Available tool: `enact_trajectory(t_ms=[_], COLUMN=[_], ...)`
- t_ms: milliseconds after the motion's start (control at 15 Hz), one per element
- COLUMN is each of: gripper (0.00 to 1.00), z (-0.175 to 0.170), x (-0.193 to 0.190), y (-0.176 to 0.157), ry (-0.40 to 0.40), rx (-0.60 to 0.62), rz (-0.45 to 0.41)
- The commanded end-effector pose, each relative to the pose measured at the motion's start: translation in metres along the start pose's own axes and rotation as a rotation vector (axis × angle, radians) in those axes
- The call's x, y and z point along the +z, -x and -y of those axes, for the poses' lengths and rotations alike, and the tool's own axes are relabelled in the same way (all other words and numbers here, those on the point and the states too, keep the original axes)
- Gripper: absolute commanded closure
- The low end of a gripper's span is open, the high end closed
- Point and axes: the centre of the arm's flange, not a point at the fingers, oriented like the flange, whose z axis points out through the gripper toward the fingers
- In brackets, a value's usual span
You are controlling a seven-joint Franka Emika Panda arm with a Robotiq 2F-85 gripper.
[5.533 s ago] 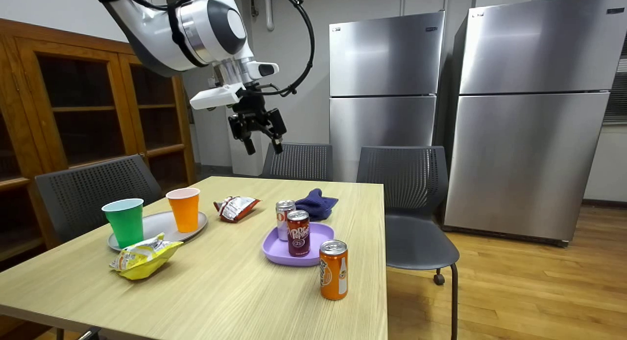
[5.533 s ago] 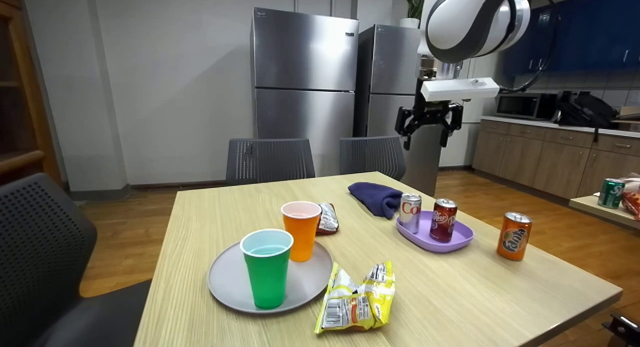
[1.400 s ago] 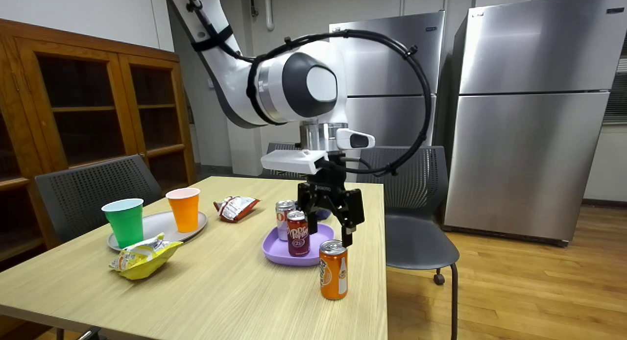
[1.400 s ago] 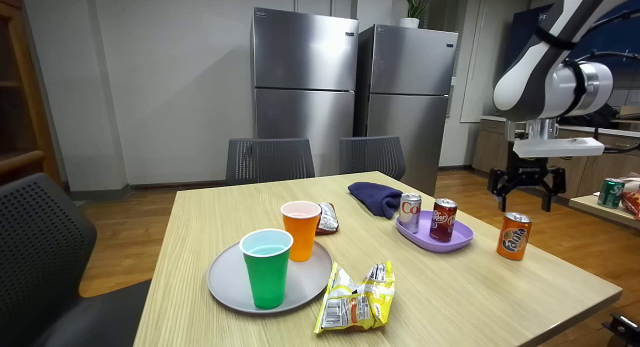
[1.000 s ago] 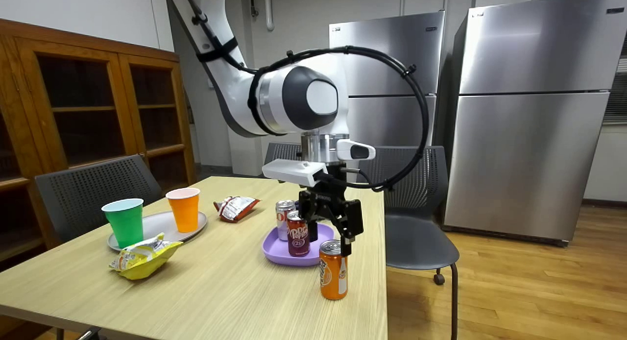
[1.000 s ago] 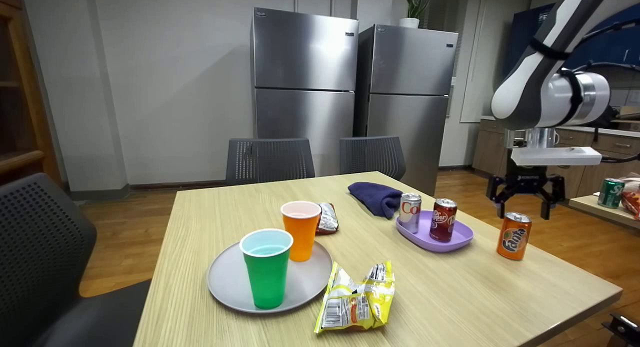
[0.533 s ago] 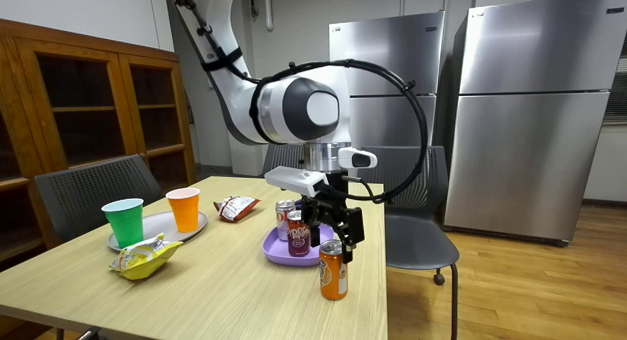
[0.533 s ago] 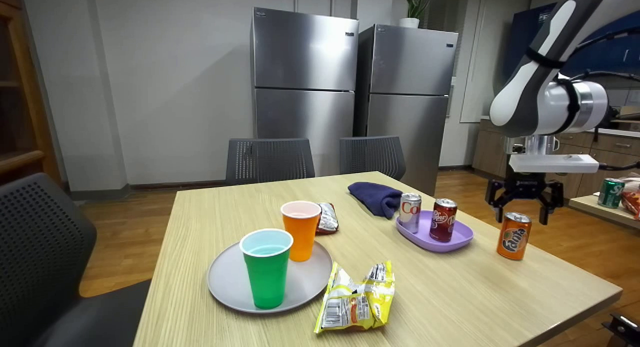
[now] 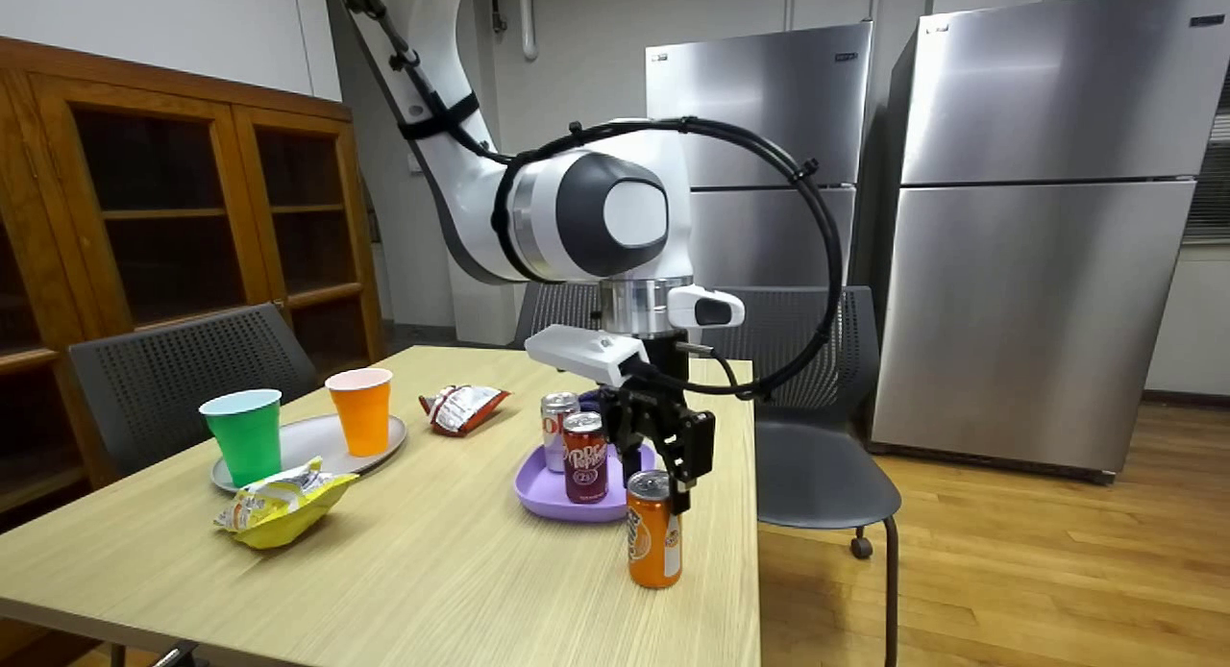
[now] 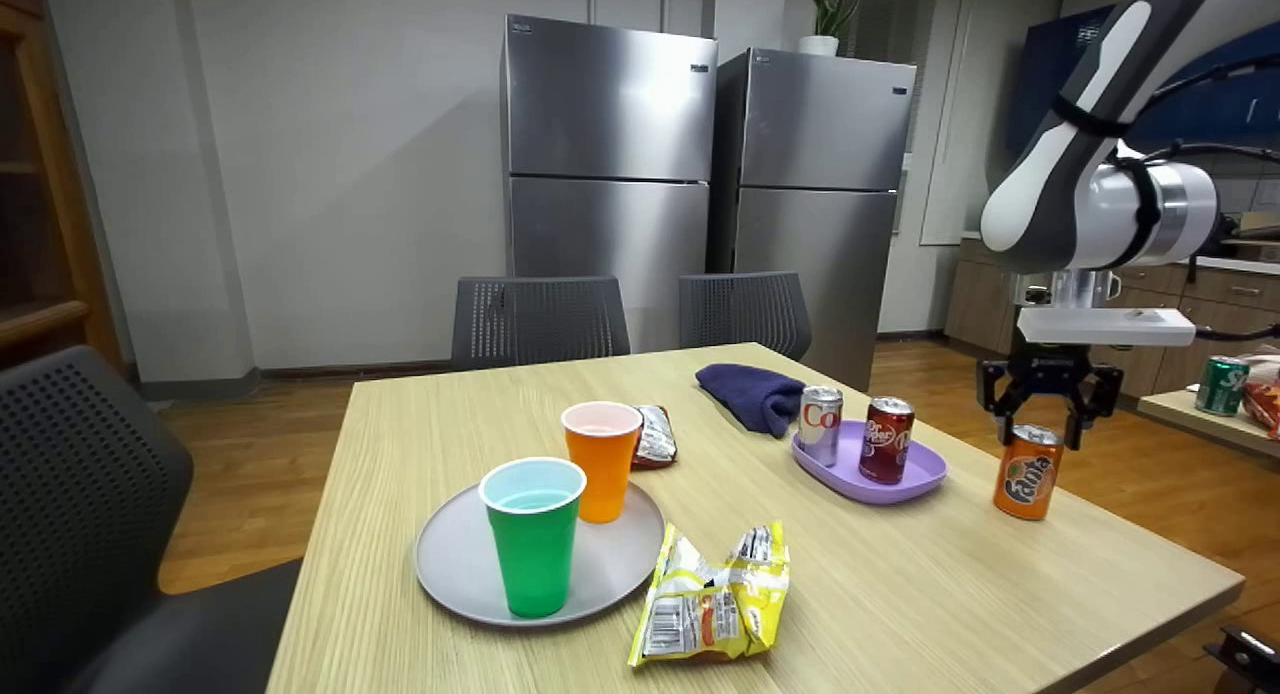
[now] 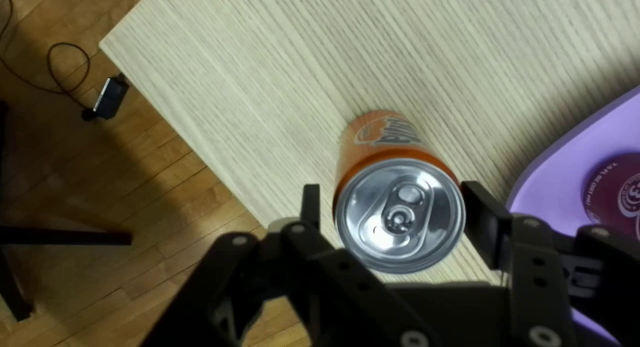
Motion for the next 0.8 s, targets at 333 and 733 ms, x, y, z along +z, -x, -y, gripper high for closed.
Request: enact_trajectory(t_ms=[333,733], gripper=[0.62,0.62], z=[0.002,0.013], x=[-0.034,-0.072], y=[-0.005,-0.028], ry=[-0.027,-0.05], rx=[0.002,0.022], rz=[-0.029,-0.078])
